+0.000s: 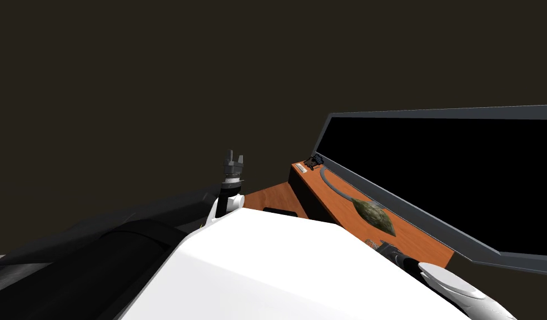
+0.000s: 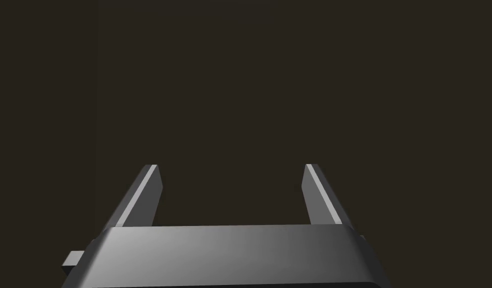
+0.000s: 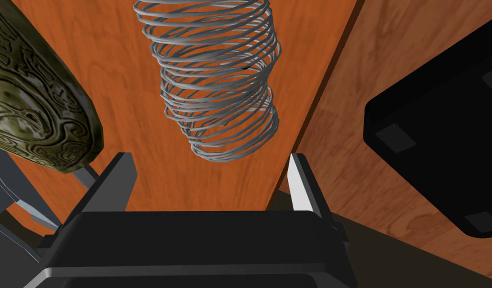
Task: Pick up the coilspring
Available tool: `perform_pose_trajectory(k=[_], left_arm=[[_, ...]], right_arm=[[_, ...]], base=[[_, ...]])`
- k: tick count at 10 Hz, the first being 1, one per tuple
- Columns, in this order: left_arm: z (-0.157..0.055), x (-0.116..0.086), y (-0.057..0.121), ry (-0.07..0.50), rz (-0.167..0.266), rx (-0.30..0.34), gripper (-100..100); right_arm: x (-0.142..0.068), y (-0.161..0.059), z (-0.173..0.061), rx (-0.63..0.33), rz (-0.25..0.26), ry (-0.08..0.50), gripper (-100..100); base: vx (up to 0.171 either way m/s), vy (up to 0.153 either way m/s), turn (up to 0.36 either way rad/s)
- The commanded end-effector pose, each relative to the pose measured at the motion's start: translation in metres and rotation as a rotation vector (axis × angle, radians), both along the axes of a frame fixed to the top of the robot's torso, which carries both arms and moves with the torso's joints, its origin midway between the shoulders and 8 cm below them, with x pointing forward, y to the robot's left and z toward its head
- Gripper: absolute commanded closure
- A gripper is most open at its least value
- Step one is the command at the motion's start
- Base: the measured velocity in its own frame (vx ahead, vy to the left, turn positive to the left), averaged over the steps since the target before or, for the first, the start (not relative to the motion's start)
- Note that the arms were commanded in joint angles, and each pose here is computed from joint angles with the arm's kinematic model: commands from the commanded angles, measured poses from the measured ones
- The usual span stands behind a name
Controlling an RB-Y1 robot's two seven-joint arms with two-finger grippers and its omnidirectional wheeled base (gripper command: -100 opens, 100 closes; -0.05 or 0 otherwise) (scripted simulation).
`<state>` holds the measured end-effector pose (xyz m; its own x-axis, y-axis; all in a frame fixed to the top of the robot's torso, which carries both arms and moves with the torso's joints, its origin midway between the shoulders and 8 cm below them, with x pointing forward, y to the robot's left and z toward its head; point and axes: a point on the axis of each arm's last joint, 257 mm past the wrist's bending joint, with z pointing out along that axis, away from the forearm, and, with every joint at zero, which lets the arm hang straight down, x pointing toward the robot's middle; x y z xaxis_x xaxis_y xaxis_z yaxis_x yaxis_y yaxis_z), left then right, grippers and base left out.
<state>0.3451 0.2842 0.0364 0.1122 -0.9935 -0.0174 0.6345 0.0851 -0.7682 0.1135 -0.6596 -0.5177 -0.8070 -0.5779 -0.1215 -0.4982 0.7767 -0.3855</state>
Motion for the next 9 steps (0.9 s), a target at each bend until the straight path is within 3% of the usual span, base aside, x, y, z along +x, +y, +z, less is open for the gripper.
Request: perform_pose_trajectory(k=[1, 9], left_arm=[[0.000, 0.000, 0.000, 0.000, 0.000, 0.000, 0], [0.000, 0.000, 0.000, 0.000, 0.000, 0.000, 0]], right_arm=[[0.005, 0.000, -0.004, -0.005, -0.001, -0.002, -100], [0.023, 0.011, -0.023, 0.000, -0.007, 0.001, -100]], base=[[-0.012, -0.009, 0.011], [-0.020, -0.021, 0.010]])
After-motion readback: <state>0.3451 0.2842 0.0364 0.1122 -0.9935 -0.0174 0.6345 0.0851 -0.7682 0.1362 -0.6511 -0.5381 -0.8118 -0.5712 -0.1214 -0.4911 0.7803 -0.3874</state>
